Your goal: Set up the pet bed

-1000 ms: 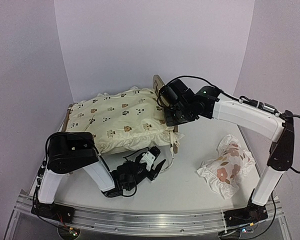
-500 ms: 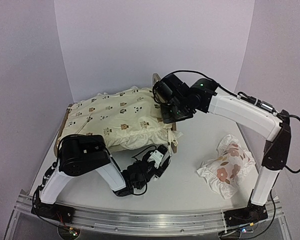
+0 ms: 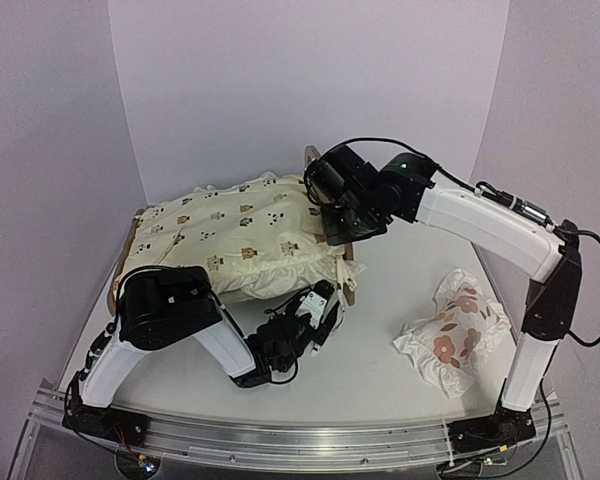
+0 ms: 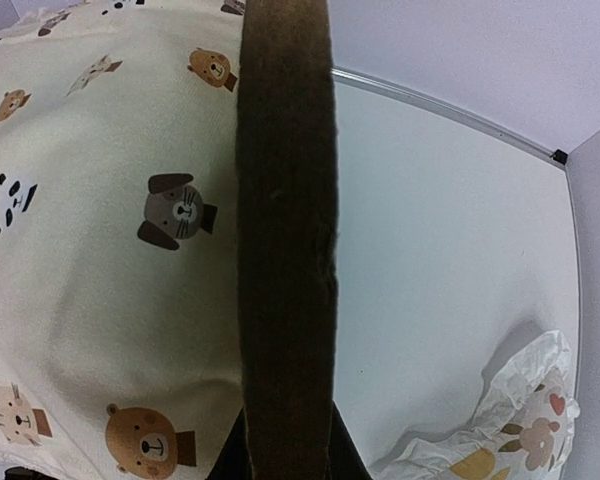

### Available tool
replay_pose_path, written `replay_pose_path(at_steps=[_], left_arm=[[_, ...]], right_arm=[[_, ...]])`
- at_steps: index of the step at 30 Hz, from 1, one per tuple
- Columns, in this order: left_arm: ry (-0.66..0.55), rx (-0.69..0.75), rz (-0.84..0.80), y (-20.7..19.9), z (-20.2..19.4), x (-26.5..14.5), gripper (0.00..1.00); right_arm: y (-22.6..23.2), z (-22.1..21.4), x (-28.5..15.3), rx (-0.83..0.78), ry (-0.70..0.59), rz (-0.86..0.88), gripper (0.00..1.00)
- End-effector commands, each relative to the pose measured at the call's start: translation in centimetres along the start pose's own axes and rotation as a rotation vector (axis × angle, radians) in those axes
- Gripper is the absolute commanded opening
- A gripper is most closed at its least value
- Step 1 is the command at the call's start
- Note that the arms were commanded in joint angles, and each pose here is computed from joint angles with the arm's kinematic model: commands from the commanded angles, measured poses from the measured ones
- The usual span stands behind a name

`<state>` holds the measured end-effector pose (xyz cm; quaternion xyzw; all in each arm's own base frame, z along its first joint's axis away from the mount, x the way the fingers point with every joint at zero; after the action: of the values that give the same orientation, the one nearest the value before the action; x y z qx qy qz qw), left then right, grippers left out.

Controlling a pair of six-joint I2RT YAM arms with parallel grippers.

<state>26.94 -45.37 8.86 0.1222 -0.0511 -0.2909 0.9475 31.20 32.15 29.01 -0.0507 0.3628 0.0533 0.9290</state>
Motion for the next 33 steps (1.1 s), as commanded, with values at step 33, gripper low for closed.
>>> replay_pose_path(at_steps=[33], left_arm=[[-0.363, 0.148, 0.479, 4.1, 9.9, 4.4, 0.42]], right_arm=[[0.4, 6.5, -5.8, 0.148, -0.175, 0.104, 0.0]])
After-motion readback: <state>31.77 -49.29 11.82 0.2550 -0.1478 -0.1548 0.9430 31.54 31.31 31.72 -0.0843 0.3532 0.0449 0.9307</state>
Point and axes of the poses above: each gripper's point midway between its finger pads, its own x axis out along the fingers, its own y axis along the line the jaws close on, z = x × y, the point moved 3 cm from there along -x, back along the fingers, and after that the axes turned 6 degrees about x, right-handed, at the moved point
